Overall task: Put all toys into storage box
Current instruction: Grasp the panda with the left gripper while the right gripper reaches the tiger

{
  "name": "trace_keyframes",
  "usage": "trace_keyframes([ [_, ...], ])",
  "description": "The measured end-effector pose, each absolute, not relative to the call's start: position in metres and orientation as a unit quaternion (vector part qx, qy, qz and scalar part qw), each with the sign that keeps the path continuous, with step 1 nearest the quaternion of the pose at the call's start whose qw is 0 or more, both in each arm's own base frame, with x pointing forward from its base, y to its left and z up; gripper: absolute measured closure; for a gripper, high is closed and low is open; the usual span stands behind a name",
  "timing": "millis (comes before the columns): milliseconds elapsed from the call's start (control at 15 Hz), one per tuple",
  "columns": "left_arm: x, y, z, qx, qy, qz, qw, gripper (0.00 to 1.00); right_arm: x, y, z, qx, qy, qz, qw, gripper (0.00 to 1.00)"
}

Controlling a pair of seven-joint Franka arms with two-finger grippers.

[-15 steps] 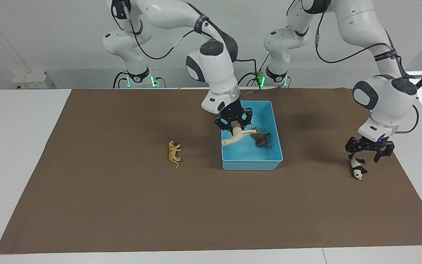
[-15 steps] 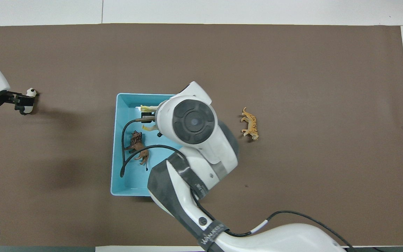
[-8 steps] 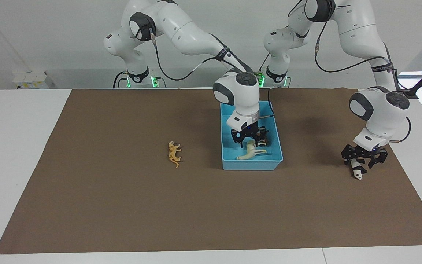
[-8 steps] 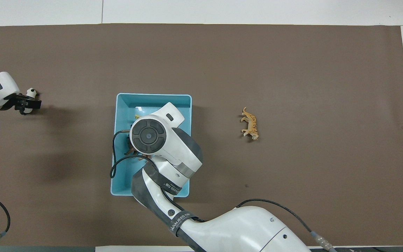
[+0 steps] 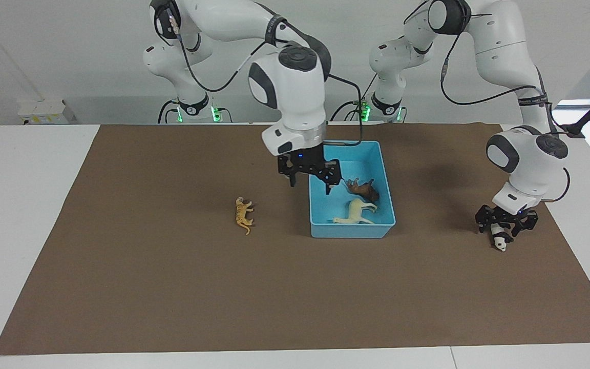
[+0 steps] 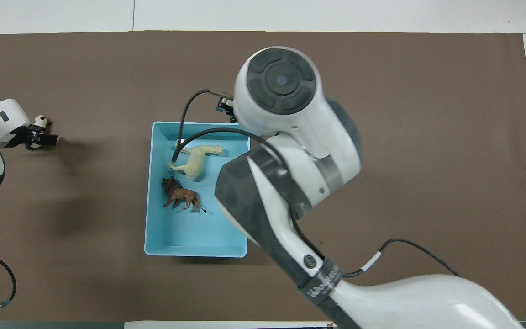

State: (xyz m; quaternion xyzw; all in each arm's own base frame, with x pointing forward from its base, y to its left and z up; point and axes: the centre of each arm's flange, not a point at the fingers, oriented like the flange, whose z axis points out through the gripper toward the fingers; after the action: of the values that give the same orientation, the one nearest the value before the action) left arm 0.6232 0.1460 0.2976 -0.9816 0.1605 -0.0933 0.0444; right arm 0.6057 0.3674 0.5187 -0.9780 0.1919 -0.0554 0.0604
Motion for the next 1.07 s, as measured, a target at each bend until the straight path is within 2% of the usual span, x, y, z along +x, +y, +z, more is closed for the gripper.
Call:
trace_keyframes([
  [133,0.621,0.145,0.295,-0.982,0.161,-0.091,0.043,0.00,0.617,0.329,0.497,-0.984,0.166,-0.040,0.041,0.00],
  [333,0.619,0.139,0.289,-0.983,0.160,-0.086,0.040,0.05,0.619,0.278,0.419,-0.992,0.118,-0.041,0.034,0.00],
  [400,0.619,0.137,0.290,-0.982,0.161,-0.087,0.040,0.12,0.610,0.265,0.390,-0.993,0.106,-0.044,0.034,0.00],
  [533,0.620,0.132,0.291,-0.982,0.164,-0.088,0.039,0.34,0.585,0.243,0.347,-0.995,0.088,-0.037,0.028,0.00],
  [667,0.621,0.125,0.290,-0.981,0.167,-0.087,0.037,0.59,0.569,0.226,0.330,-0.996,0.085,-0.028,0.022,0.00],
  [800,0.624,0.123,0.294,-0.983,0.158,-0.085,0.035,0.79,0.566,0.217,0.325,-0.995,0.090,-0.027,0.022,0.00],
  [867,0.628,0.121,0.301,-0.984,0.155,-0.080,0.033,0.86,0.566,0.216,0.322,-0.995,0.090,-0.032,0.024,0.00],
  [1067,0.644,0.083,0.345,-0.988,0.140,-0.059,0.022,0.86,0.562,0.219,0.309,-0.995,0.087,-0.035,0.025,0.00],
])
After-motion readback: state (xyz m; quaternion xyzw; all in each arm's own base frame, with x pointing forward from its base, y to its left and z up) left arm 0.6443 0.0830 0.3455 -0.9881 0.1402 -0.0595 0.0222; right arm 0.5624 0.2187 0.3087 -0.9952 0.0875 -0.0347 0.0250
